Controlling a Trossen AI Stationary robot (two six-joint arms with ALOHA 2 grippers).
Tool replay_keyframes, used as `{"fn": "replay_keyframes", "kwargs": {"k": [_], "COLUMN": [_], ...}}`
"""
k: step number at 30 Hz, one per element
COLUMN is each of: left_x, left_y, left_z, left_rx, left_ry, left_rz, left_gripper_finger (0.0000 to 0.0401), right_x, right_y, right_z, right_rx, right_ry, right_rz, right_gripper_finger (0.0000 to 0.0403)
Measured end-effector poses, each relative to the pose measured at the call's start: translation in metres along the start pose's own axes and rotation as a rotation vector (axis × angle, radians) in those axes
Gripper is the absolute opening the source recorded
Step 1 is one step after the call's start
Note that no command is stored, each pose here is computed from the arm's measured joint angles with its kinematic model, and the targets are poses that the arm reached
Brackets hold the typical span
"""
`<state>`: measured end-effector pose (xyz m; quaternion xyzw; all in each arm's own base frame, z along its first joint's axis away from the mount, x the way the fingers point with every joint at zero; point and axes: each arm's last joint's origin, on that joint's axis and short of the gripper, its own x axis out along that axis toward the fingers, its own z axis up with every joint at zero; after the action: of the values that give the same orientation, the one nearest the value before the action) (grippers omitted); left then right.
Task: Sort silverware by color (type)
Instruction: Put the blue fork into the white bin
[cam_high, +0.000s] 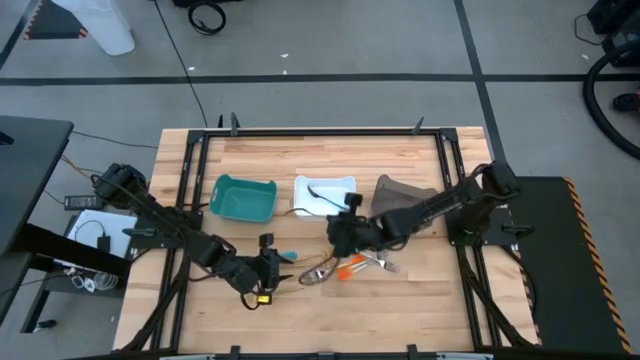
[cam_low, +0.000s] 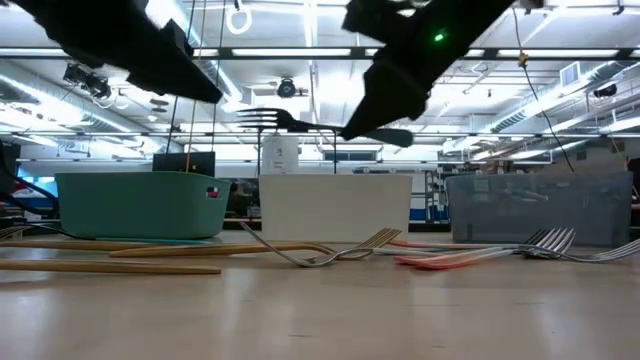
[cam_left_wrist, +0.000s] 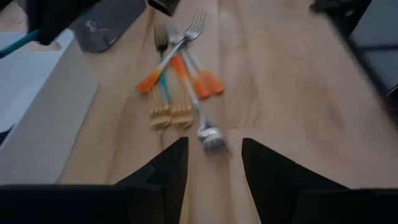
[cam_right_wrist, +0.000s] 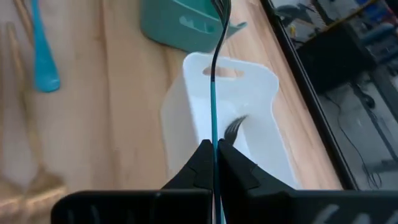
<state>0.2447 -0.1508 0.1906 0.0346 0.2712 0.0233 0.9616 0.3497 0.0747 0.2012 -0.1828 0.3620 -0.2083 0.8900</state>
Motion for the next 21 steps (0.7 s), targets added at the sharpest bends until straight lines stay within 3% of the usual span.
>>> {"fn": "replay_keyframes", "kwargs": {"k": [5, 10, 17, 21], "left_x": [0.000, -0.010, -0.033, -0.038], "left_y": [0.017, 0.040, 0.054, 0.059], "left_z": [-0.004, 0.005, 0.016, 0.015], "left_rx": [0.082, 0.101, 0.086, 0.106], "left_ry": [0.074, 0.096, 0.065, 0.077], "left_rz": [0.126, 0.181, 0.177, 0.242], "left_gripper_finger": [0.0160, 0.0160, 0.0160, 0.0160], "right_x": [0.024, 0.042, 0.048, 0.051], "right_y": [-0.028, -0.053, -0.063, -0.068], "right_z": [0.002, -0.009, -0.016, -0.018], "right_rx": [-0.015, 0.029, 0.111, 0.156], "right_ry": [0.006, 0.109, 0.169, 0.188], "right_rz": [0.068, 0.130, 0.139, 0.128], "right_gripper_finger": [0.0012, 0.0012, 0.0012, 0.0012]}}
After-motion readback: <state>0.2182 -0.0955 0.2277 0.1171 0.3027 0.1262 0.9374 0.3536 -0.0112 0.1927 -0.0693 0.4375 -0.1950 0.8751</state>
